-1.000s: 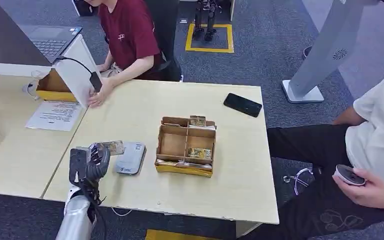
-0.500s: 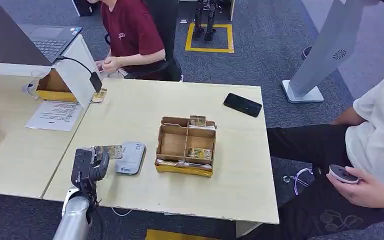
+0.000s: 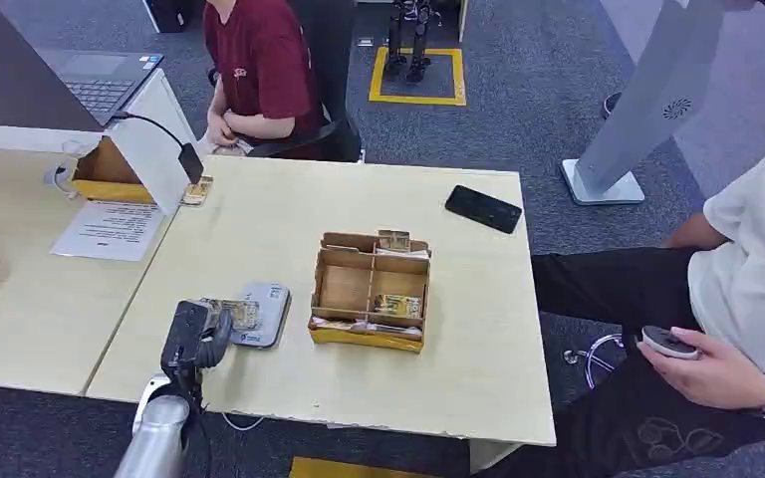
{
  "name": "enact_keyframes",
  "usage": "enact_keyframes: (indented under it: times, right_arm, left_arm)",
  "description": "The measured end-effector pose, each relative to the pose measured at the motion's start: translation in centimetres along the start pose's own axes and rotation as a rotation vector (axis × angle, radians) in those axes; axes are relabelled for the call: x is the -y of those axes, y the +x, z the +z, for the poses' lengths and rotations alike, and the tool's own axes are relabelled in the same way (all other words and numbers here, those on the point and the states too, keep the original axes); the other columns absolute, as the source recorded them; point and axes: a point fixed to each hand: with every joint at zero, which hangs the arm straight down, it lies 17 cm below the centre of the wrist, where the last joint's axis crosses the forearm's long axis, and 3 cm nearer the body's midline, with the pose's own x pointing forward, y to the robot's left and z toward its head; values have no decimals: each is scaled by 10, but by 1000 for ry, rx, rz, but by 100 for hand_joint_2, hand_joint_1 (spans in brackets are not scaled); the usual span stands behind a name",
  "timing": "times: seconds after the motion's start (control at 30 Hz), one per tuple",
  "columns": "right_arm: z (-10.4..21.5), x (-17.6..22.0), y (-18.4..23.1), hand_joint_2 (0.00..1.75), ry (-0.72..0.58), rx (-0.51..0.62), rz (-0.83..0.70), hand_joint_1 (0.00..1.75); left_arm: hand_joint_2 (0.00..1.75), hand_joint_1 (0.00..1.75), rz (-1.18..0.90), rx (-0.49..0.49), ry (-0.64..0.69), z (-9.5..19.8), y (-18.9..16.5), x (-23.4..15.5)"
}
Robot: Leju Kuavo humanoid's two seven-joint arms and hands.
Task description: Pass the card to the sensor for recognition and then transmit it.
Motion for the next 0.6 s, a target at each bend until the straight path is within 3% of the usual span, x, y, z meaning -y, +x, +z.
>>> enact_keyframes:
  times: [0.6]
  right_arm:
    - [0,0,1,175,-1,12,21,0]
  left_arm:
    - [175,175,-187,-55,8,3,-21,6]
